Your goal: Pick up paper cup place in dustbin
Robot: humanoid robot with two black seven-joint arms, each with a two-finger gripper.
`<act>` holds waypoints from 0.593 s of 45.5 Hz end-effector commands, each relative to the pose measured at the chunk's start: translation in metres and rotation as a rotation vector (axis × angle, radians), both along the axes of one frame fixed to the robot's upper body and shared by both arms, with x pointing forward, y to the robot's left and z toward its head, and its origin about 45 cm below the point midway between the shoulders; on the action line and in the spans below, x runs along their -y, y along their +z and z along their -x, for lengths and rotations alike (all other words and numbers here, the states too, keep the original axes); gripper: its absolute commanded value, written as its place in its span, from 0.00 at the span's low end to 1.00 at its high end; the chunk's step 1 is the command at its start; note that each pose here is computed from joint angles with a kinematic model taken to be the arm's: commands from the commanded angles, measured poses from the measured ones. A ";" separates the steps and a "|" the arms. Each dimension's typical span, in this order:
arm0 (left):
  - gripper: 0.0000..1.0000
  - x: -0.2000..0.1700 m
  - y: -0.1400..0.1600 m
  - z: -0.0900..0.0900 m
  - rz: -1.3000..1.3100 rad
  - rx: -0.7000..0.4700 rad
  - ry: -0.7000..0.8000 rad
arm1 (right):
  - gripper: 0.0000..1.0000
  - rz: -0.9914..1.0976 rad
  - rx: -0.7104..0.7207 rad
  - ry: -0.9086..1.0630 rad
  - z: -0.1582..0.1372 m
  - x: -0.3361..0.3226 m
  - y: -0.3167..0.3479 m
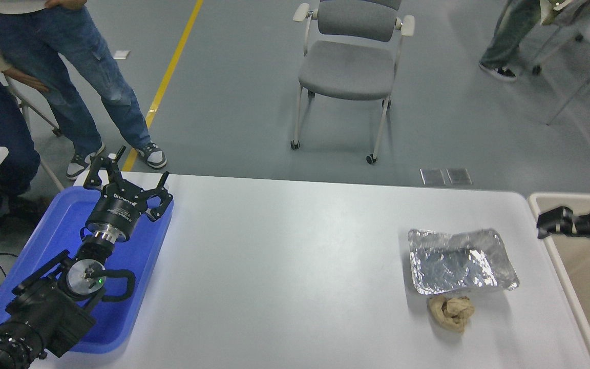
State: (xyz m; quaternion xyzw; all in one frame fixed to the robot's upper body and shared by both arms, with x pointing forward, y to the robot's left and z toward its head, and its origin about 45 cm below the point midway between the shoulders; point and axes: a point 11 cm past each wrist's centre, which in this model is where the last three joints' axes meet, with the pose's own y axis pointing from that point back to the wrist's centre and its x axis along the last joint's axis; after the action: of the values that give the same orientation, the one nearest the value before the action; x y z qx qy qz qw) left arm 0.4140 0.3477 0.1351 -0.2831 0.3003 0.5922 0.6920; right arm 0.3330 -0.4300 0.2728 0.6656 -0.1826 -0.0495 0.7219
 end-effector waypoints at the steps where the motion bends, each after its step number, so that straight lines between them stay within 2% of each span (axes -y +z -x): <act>1: 1.00 0.000 0.000 0.000 -0.001 -0.001 -0.001 | 1.00 0.015 -0.128 0.116 -0.004 -0.040 0.058; 27: 1.00 0.000 -0.001 0.001 -0.002 -0.003 0.000 | 1.00 0.139 -0.081 0.446 -0.018 -0.162 0.116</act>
State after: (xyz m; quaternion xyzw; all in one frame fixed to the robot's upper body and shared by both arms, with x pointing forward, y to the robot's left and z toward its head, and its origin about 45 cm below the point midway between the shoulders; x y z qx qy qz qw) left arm 0.4134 0.3476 0.1342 -0.2818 0.3009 0.5924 0.6922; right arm 0.3497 -0.3174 0.3669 0.6536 -0.0431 0.0408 0.7545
